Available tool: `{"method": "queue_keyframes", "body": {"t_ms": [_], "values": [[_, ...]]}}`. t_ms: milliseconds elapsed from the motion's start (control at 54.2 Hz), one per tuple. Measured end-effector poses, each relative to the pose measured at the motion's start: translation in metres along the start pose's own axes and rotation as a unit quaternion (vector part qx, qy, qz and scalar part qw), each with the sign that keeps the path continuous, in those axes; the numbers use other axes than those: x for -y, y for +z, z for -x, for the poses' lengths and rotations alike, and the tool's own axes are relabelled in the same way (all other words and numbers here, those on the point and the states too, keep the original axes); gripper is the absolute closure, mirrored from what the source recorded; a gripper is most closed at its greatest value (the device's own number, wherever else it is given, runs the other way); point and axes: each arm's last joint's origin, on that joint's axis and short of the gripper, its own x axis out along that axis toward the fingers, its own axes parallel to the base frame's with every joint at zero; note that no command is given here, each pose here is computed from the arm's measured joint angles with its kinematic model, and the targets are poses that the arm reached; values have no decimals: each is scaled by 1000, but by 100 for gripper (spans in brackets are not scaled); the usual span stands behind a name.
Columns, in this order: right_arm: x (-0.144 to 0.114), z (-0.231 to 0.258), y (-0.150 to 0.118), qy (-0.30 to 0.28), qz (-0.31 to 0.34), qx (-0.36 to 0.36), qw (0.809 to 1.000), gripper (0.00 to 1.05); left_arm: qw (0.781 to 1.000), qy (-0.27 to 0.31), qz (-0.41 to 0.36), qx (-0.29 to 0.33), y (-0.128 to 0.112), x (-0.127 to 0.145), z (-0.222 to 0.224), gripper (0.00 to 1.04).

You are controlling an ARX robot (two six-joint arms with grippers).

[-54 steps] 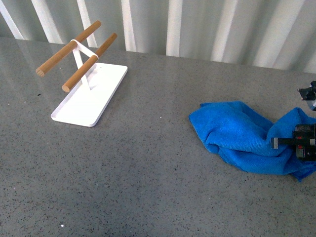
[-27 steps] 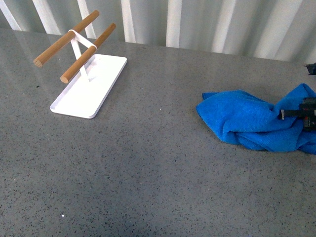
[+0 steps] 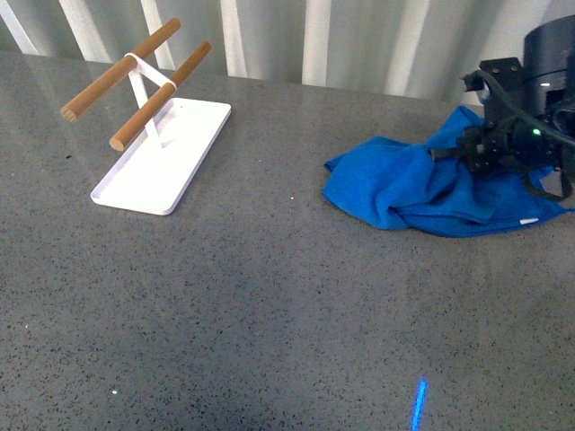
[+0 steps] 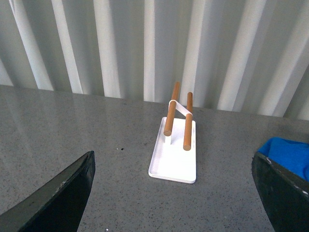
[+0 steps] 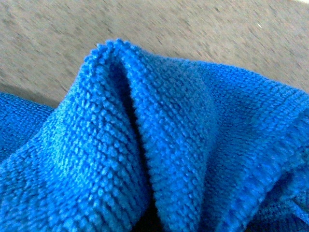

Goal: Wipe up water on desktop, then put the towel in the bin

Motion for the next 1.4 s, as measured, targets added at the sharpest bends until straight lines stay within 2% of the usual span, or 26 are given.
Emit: {"method": "queue_keyframes", "body": {"t_ms": [203,295,443,590,756,1051,1401], "values": [[-48,-1,13,91,9,14,996,102,1000,0,0,0,0,0,0,7],[-70,9,5,143,16,5,990,102,1000,0,0,0,0,0,0,7],[-79,33,-12,181,24,-21,983,102,1000,0,0,0,0,0,0,7],[-59,63,-29,185,24,-44,981,102,1000,0,0,0,0,0,0,7],[-12,93,-54,164,10,-68,984,102,1000,0,0,0,0,0,0,7],[43,120,-85,126,-10,-91,988,102,1000,0,0,0,0,0,0,7],[79,132,-77,89,-9,-72,993,102,1000,0,0,0,0,0,0,7]]}}
